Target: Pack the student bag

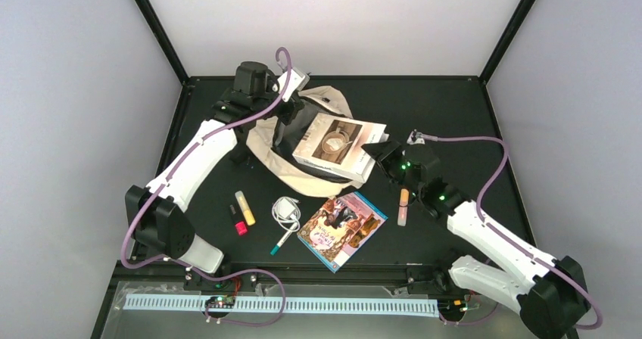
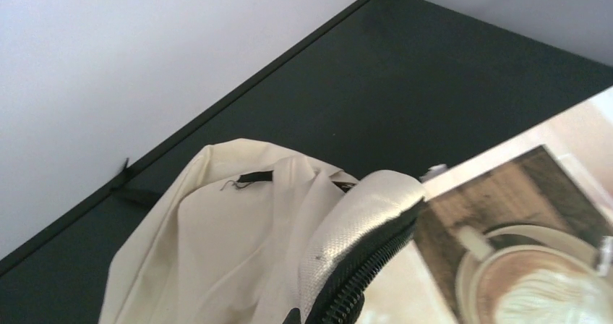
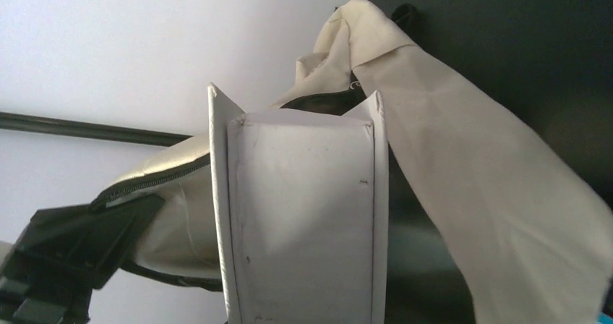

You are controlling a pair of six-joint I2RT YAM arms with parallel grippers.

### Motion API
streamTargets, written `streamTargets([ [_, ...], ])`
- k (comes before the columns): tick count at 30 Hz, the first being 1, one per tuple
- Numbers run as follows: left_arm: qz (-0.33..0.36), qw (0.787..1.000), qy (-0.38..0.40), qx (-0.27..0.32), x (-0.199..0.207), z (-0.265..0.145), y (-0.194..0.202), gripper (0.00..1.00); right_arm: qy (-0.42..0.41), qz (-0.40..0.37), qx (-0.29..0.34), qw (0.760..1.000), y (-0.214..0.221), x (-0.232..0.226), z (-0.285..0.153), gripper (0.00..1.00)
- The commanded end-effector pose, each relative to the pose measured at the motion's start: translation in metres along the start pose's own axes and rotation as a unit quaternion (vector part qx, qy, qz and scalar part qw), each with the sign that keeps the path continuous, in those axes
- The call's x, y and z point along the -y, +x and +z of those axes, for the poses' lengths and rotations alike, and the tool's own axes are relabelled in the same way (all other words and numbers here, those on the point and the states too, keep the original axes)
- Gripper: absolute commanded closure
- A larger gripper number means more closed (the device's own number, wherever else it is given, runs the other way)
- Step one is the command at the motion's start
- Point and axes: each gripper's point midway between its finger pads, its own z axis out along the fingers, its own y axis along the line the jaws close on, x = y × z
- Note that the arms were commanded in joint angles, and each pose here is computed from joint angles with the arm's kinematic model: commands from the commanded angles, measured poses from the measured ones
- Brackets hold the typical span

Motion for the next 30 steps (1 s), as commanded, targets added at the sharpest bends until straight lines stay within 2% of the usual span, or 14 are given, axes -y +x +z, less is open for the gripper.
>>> streamTargets([
  [1,-0.008,0.998,0.041,0.052,0.025,-0.021,-0.036,0.98,-0.060,0.052,0.028,0.996,-0.010,-0.029,0.011,0.65],
  [8,0.023,0.994,0.090,0.056,0.054,-0.014,-0.042,0.98,-0.065,0.046,0.069,0.994,-0.023,-0.047,0.041,0.62],
  [13,0.040,0.993,0.083,0.070,0.051,-0.021,-0.066,0.98,-0.062,0.034,0.085,0.994,-0.017,-0.057,0.066,0.59],
  [19,0.060,0.990,0.099,0.078,0.056,-0.024,-0.077,0.98,-0.043,0.018,0.061,0.997,0.018,-0.057,0.109,0.45],
  [22,0.070,0.990,0.100,0.075,0.056,-0.024,-0.076,0.98,-0.022,-0.015,0.036,0.999,0.036,-0.054,0.135,0.38],
  [26,0.085,0.993,0.044,0.063,0.039,-0.026,-0.072,0.98,0.028,-0.064,-0.010,0.997,0.057,-0.037,0.163,0.30],
  [30,0.096,0.994,-0.033,0.049,0.008,-0.027,-0.065,0.98,0.052,-0.120,-0.036,0.991,0.064,-0.028,0.161,0.25],
])
